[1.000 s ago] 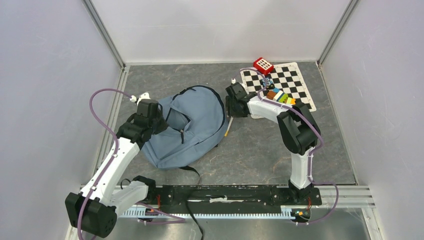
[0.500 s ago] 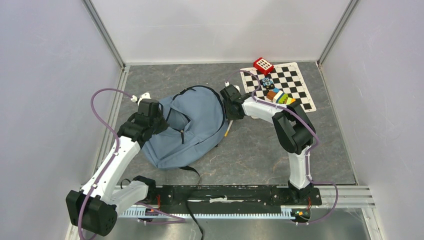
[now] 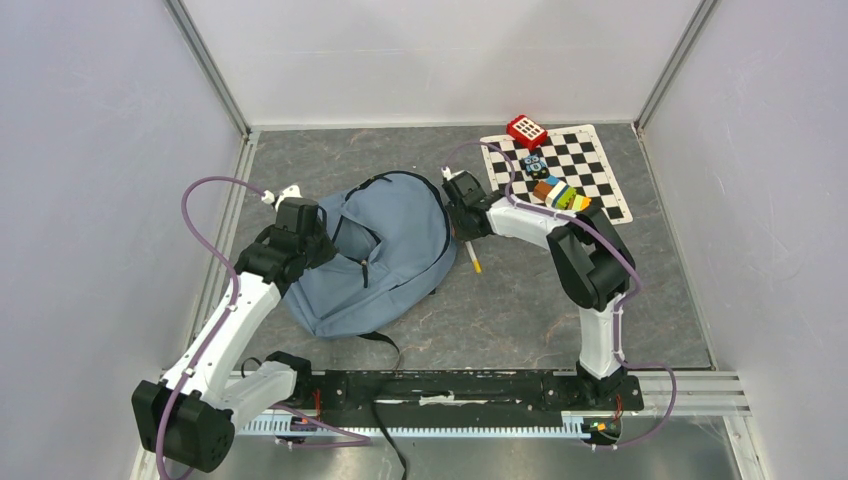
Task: Pack the student bag
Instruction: Pick up the stationery from the center of the board, then place the stationery in the student bag.
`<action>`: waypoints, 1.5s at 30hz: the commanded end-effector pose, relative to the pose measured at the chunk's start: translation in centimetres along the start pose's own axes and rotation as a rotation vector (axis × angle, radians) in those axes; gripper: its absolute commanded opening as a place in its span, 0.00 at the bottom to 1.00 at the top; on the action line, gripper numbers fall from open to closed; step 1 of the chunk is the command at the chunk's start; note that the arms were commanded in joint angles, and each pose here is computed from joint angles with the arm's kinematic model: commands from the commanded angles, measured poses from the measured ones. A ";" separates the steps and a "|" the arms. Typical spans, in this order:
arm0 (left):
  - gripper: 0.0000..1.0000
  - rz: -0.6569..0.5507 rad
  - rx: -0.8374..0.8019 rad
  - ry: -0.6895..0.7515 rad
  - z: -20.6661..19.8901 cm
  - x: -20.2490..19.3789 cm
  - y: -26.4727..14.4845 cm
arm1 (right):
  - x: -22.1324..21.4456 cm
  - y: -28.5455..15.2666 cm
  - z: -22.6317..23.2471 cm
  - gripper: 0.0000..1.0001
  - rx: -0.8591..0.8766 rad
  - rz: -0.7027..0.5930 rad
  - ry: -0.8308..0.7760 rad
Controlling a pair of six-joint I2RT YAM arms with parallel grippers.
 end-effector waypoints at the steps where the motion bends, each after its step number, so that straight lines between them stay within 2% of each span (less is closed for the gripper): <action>1: 0.02 -0.035 0.010 -0.030 0.1 0.6 -0.7 | 0.6 -1.3 -0.5 0.21 0.061 -0.053 -0.073; 7: 0.02 -0.035 0.007 -0.031 0.1 0.5 -0.8 | -0.4 -0.9 -0.8 0.30 0.086 0.018 -0.055; 10: 0.02 -0.037 0.006 -0.033 0.2 0.5 -0.9 | -0.9 -0.4 -0.9 0.31 0.074 0.049 -0.049; 12: 0.02 -0.040 0.005 -0.036 0.2 0.5 -0.9 | -1.2 -0.1 -0.8 0.27 0.076 0.067 -0.053; 15: 0.02 -0.041 0.004 -0.037 0.2 0.5 -1.0 | -1.1 -0.1 -1.0 0.15 0.072 0.067 -0.042; 20: 0.02 -0.044 0.006 -0.038 0.2 0.6 -1.1 | 0.9 -2.3 -1.3 0.00 0.095 -0.012 -0.004; 28: 0.02 -0.038 -0.005 -0.019 0.0 0.7 -0.9 | 4.8 -10.2 -2.1 0.00 0.107 -0.256 0.017; 32: 0.02 -0.032 -0.027 -0.018 -0.2 0.7 -0.6 | 6.2 -13.3 -1.0 0.00 0.251 -0.351 0.089; 35: 0.02 -0.028 -0.042 -0.019 -0.4 0.9 -0.5 | 7.3 -14.8 1.4 0.00 0.398 -0.384 0.141; 40: 0.02 -0.021 -0.042 -0.009 -0.5 1.0 -0.4 | 8.2 -15.6 7.7 0.00 0.636 -0.369 0.151; 45: 0.02 -0.020 -0.046 -0.008 -0.6 1.0 -0.3 | 7.1 -14.8 13.2 0.00 0.815 -0.314 0.182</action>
Point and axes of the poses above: each gripper's point midway between its finger pads, its own y axis out along the fingers, its own z axis along the line the jaws close on, x = y × z, the point moved 10 cm from there along -y, back along the fingers, and after that the axes turned 15 degrees about y, right-handed, at the moved point
